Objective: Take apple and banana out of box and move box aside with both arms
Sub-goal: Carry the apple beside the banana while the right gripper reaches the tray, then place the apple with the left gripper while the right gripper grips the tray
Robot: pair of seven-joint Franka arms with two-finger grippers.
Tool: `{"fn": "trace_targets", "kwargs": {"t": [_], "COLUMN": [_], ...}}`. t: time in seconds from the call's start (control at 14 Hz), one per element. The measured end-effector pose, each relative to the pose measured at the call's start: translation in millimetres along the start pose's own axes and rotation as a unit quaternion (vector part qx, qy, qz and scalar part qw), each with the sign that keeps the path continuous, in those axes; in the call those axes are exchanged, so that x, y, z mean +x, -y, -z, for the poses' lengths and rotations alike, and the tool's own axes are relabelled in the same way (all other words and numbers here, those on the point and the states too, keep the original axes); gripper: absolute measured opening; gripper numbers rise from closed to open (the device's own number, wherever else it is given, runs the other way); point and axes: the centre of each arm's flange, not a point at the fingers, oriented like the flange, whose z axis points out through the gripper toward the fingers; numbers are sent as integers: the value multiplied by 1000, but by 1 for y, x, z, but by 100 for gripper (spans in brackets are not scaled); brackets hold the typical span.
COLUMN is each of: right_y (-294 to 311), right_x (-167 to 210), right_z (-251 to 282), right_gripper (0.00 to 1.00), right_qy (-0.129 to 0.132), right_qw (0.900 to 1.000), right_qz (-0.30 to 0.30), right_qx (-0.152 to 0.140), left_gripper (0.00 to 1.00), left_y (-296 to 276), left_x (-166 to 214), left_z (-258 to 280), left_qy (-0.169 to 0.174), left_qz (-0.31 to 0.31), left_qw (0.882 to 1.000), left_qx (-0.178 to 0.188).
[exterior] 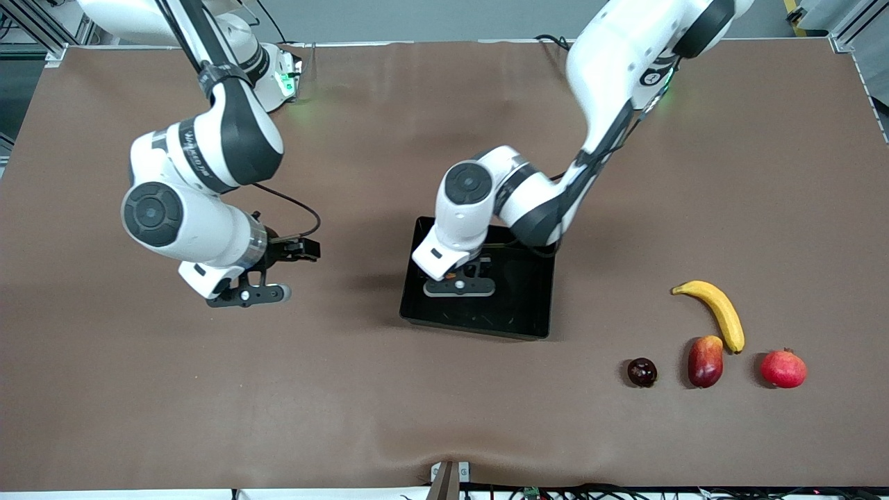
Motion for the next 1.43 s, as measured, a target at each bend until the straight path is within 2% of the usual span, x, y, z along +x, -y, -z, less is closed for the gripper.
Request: {"fn": "trace_targets", "kwargs": {"t": [0.21, 0.43, 0.86, 1.21, 1.43], "right_y": [35, 78, 174, 197, 193], "right_x": [3, 6, -11, -17, -13], "right_z": [-24, -66, -154, -200, -218], "right_gripper": [100, 100, 100, 100, 71], "right_qy": [-14, -29, -62, -69, -70], "right_qw": [1000, 999, 996, 996, 996], "right_qz": [-17, -28, -67, -60, -63], "right_qx": [-1, -1, 7, 7, 3], "left_gripper": [78, 78, 78, 78, 78], "left_y": [41, 104, 254, 340, 360], "left_x": [32, 58, 83, 89, 81], "left_z": [53, 72, 56, 31, 8], "left_qy": [-10, -7, 32, 69, 87], "left_qz": [35, 59, 69, 84, 94], "left_qw": [999, 998, 995, 992, 989], "left_qx": [9, 24, 70, 72, 76]}}
